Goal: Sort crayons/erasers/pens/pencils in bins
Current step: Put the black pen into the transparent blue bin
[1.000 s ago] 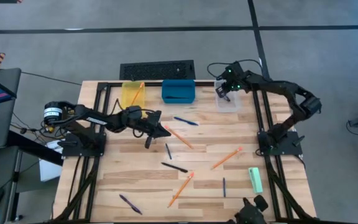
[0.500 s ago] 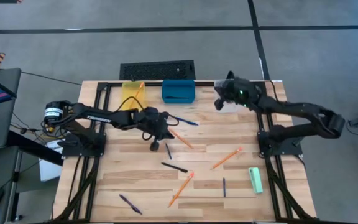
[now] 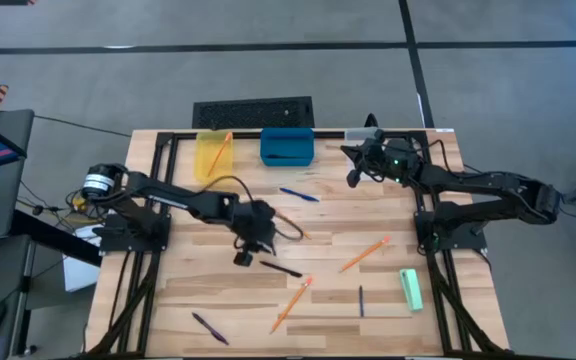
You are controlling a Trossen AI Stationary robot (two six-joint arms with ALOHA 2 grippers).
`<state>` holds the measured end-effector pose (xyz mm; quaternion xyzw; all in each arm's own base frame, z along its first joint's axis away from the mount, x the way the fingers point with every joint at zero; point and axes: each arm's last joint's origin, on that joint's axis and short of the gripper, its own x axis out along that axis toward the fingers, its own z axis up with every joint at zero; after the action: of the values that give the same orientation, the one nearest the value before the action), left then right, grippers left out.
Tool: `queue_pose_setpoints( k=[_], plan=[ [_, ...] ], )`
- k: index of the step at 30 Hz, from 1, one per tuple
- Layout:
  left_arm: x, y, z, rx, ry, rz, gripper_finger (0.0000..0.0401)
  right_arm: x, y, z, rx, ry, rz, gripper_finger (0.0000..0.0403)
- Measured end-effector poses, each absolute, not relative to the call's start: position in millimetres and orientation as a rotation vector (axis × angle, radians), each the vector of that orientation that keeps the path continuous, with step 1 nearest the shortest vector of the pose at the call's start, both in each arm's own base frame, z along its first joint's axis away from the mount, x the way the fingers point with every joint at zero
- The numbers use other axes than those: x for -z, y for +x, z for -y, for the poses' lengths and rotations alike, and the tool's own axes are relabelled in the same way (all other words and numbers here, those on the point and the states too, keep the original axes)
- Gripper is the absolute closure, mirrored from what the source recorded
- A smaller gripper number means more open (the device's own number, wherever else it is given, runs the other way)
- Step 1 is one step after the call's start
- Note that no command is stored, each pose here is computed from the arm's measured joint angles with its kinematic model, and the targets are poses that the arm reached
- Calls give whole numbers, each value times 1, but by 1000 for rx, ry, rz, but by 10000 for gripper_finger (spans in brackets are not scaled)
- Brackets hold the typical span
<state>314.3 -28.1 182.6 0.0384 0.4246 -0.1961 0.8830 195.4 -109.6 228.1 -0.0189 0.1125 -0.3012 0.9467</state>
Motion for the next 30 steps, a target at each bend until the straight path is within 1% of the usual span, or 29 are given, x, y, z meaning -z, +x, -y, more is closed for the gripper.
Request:
queue_pose_setpoints(
  k=[4, 8, 11, 16, 26, 30],
  plan=[
    [-190, 327, 56, 372, 155, -922, 300, -228, 195, 111, 619, -48, -232, 400],
    [-191, 338, 76, 321, 176, -966, 287, -228, 195, 111, 617, -61, -240, 397],
    [-180, 343, 85, 279, 164, -1037, 285, -226, 195, 111, 615, -60, -255, 396],
    [-172, 353, 96, 241, 169, -1041, 284, -222, 195, 107, 599, -55, -297, 395],
    [-148, 353, 109, 240, 202, -1114, 284, -221, 203, 92, 523, -64, -307, 395],
    [-144, 354, 110, 196, 239, -1116, 285, -222, 204, 88, 508, -60, -300, 395]
  ],
)
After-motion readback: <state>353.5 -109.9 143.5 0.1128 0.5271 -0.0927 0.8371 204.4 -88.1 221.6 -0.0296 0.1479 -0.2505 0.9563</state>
